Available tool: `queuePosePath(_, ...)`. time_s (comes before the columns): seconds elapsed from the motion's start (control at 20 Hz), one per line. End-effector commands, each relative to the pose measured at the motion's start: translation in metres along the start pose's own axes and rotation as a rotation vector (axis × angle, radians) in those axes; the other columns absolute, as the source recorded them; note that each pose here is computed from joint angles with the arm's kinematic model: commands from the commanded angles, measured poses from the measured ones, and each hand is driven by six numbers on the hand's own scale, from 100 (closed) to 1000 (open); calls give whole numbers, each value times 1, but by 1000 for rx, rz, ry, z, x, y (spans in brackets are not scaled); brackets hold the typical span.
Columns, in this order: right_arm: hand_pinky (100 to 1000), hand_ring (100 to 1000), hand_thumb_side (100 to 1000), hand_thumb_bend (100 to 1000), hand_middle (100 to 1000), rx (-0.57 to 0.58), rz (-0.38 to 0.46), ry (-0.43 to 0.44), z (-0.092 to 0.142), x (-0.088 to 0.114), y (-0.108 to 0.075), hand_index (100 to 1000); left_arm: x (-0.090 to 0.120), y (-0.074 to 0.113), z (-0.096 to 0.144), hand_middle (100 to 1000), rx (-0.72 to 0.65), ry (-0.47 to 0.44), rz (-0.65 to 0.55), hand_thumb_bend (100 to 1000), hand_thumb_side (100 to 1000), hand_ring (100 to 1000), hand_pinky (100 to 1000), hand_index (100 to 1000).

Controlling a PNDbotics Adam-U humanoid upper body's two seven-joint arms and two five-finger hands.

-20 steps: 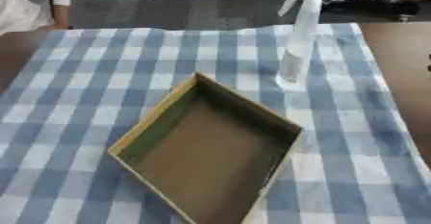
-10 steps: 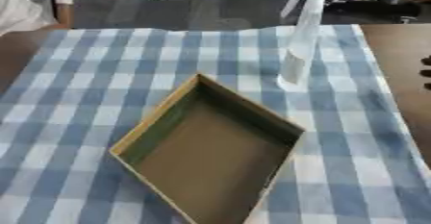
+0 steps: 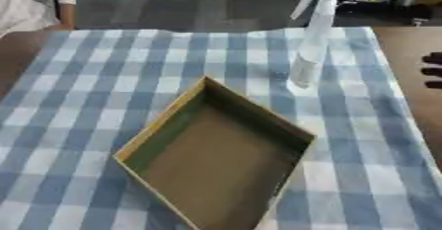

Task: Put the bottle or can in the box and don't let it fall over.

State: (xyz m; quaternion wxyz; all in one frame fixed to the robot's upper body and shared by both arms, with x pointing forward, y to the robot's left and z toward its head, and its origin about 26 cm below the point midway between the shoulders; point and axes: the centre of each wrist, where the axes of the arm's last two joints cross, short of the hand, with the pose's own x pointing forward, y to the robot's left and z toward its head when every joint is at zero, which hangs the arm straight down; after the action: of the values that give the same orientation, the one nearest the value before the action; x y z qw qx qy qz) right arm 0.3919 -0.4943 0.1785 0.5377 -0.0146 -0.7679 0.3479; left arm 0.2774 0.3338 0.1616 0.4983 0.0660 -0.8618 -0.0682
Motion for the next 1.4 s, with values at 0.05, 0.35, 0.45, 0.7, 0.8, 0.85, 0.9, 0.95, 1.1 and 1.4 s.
queuePosePath(0.05,936,1000,622,100,1000,15,52,-33,-5,18,-13,1000,9,2,-4,863,-17,-31,-23,100,729,653,1000,938)
queuePosePath(0.35,937,1000,622,100,1000,27,58,-47,-11,23,-14,1000,10,2,-5,863,-22,-36,-24,100,729,653,1000,938)
queuePosePath(0.45,937,1000,621,100,1000,33,60,-54,-14,25,-13,1000,10,2,-6,863,-23,-39,-24,100,729,653,1000,938)
queuePosePath(0.7,939,1000,621,100,1000,45,64,-67,-20,29,-13,1000,11,1,-7,863,-28,-44,-24,100,729,652,1000,938)
queuePosePath(0.8,939,1000,622,100,1000,51,62,-73,-24,31,-12,1000,11,1,-8,863,-31,-45,-23,100,729,652,1000,938)
queuePosePath(0.85,938,1000,623,100,1000,52,60,-74,-26,31,-11,1000,12,0,-8,863,-32,-47,-22,100,729,652,1000,938)
queuePosePath(0.9,936,1000,631,100,1000,52,59,-75,-28,32,-11,1000,12,0,-8,863,-33,-49,-22,100,729,652,1000,938)
queuePosePath(0.95,935,1000,624,100,1000,50,58,-75,-29,32,-11,1000,12,0,-9,863,-34,-50,-22,100,729,652,1000,938)
queuePosePath(1.1,935,1000,622,100,1000,45,60,-83,-33,36,-11,1000,13,0,-10,863,-37,-54,-22,100,729,652,1000,938)
queuePosePath(1.4,933,1000,609,100,1000,47,61,-141,-45,51,-14,1000,14,-1,-11,862,-42,-58,-23,100,729,651,1000,938)
